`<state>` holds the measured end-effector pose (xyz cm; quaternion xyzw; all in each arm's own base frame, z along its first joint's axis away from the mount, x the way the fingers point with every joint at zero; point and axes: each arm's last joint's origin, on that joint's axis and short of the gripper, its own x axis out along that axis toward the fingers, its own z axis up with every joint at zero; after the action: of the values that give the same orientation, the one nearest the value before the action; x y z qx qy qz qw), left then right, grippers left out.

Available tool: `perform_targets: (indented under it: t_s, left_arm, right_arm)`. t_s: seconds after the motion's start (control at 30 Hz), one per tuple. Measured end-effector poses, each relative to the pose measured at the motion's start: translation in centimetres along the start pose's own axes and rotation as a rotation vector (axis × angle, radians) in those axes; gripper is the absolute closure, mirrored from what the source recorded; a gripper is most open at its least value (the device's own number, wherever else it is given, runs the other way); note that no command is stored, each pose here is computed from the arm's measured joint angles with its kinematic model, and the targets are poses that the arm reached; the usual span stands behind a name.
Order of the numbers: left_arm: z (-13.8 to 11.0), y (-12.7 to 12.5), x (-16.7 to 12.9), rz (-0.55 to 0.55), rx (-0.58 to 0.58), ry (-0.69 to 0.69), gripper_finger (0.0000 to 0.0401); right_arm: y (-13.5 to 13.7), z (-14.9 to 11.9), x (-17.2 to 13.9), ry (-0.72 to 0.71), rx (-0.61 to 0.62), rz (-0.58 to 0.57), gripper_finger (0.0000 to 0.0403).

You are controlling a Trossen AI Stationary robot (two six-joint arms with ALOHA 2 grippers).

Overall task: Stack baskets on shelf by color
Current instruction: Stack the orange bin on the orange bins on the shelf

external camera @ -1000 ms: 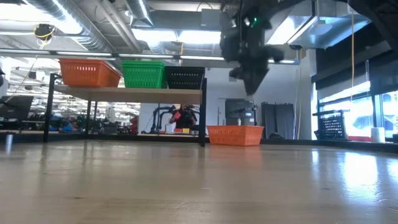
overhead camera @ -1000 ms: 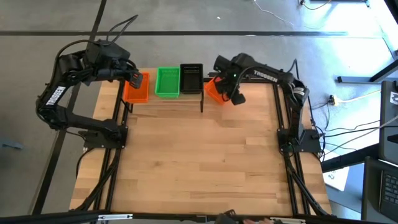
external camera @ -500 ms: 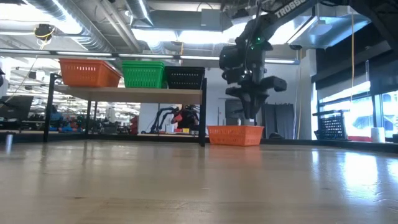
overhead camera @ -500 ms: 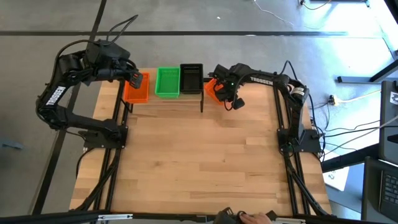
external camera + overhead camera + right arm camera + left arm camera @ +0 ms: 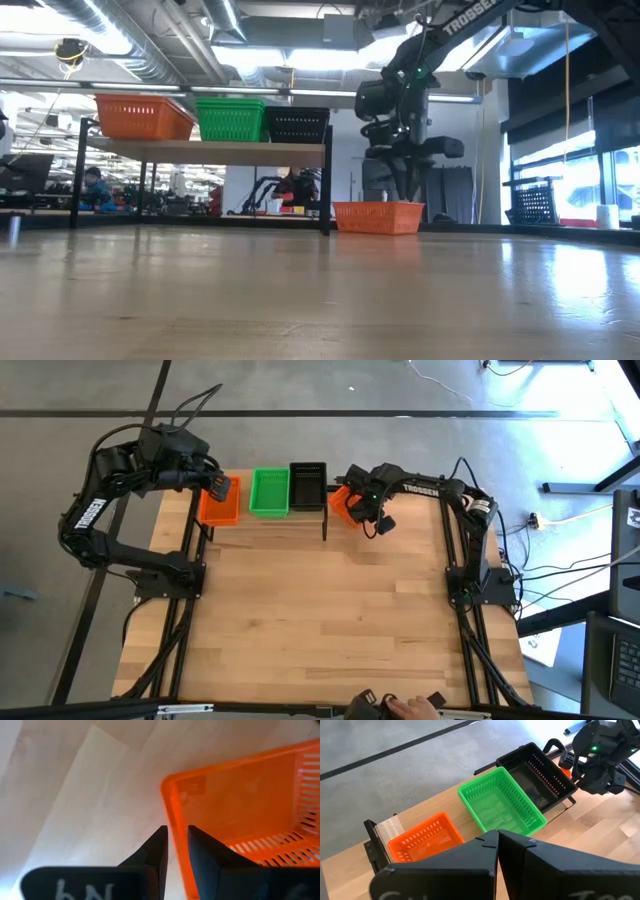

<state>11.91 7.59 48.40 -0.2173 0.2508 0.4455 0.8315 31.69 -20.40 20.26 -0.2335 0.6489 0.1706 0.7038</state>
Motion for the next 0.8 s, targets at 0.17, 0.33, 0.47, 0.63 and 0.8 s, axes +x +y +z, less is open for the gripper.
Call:
perform_targets:
  t_s: [0.17, 0.33, 0.47, 0.63, 0.8]
  left_arm:
    - [0.0, 0.0, 0.0, 0.0, -0.001, 0.0, 0.0401]
    - [0.0, 0.0, 0.0, 0.0, -0.002, 0.0, 0.0401]
    - [0.0, 0.0, 0.0, 0.0, -0.005, 0.0, 0.0401]
    - [0.0, 0.0, 0.0, -0.002, -0.019, 0.001, 0.0401]
    - [0.0, 0.0, 0.0, -0.002, -0.019, 0.001, 0.0401]
  right_arm:
    - [-0.3, -0.5, 0.0, 0.009, 0.006, -0.004, 0.0332]
    - [-0.4, -0.9, 0.1, 0.011, 0.012, -0.004, 0.0332]
    - [-0.5, -0.9, 0.4, 0.015, -0.006, 0.005, 0.0331]
    - [-0.6, -0.8, 2.0, 0.024, -0.004, 0.046, 0.0331]
    - [-1.3, -0.5, 3.3, 0.012, 0.029, 0.018, 0.0331]
